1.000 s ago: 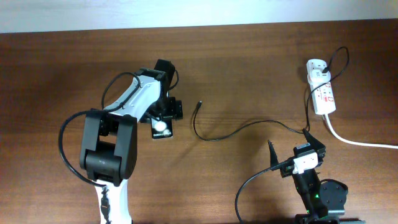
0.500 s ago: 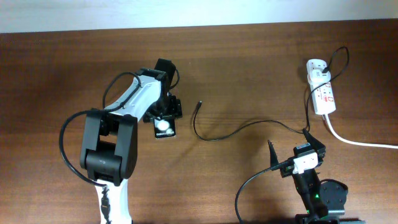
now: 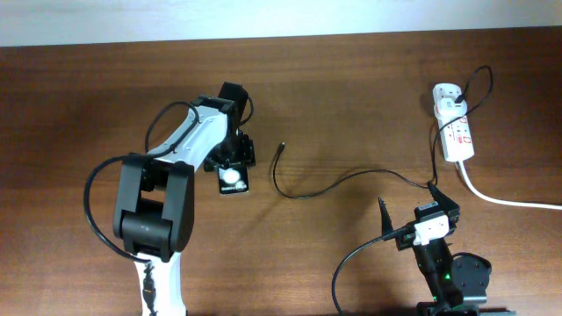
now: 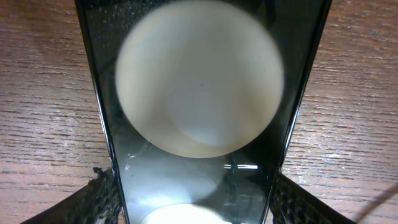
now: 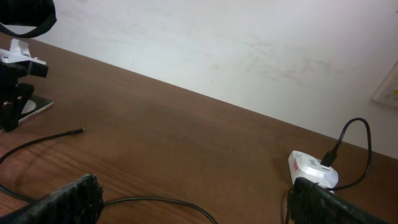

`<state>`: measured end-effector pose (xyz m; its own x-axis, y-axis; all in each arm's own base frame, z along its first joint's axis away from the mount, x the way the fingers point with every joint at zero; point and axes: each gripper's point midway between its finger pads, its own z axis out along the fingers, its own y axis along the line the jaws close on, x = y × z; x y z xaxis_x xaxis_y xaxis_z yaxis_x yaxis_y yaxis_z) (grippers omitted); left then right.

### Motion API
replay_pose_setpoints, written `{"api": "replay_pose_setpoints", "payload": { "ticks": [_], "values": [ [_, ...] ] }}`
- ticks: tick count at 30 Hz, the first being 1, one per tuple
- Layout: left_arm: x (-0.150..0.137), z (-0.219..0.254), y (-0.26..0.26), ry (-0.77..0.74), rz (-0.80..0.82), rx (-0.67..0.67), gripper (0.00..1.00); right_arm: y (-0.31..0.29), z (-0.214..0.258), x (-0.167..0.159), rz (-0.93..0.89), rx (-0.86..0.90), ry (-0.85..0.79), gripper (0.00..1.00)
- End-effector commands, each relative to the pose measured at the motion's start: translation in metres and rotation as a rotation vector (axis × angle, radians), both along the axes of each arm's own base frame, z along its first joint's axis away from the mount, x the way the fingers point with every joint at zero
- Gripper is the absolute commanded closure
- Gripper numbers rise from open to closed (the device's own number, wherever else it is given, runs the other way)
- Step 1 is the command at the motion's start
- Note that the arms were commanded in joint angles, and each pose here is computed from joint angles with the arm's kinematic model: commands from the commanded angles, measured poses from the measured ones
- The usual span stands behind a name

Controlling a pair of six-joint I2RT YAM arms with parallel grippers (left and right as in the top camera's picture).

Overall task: Plug charger to phone and switch on socket
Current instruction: 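Close the left gripper on the phone's long edges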

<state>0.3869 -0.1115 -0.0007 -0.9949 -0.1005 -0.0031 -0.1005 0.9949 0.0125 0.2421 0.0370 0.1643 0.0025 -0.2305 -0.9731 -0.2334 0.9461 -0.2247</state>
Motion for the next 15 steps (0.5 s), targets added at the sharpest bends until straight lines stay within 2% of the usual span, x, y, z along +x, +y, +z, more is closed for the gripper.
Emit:
{"api": "replay_pose_setpoints", "payload": {
  "ticks": [1, 15],
  "values": [
    [0.009, -0.011, 0.004, 0.001, -0.001, 0.043, 0.3, 0.002, -0.002, 0.0, 0.008, -0.002, 0.0, 0.01],
    [0.037, 0.036, -0.005, -0.06, 0.0, 0.021, 0.3, 0.002, -0.002, 0.0, 0.008, -0.002, 0.0, 0.01]
  ]
}}
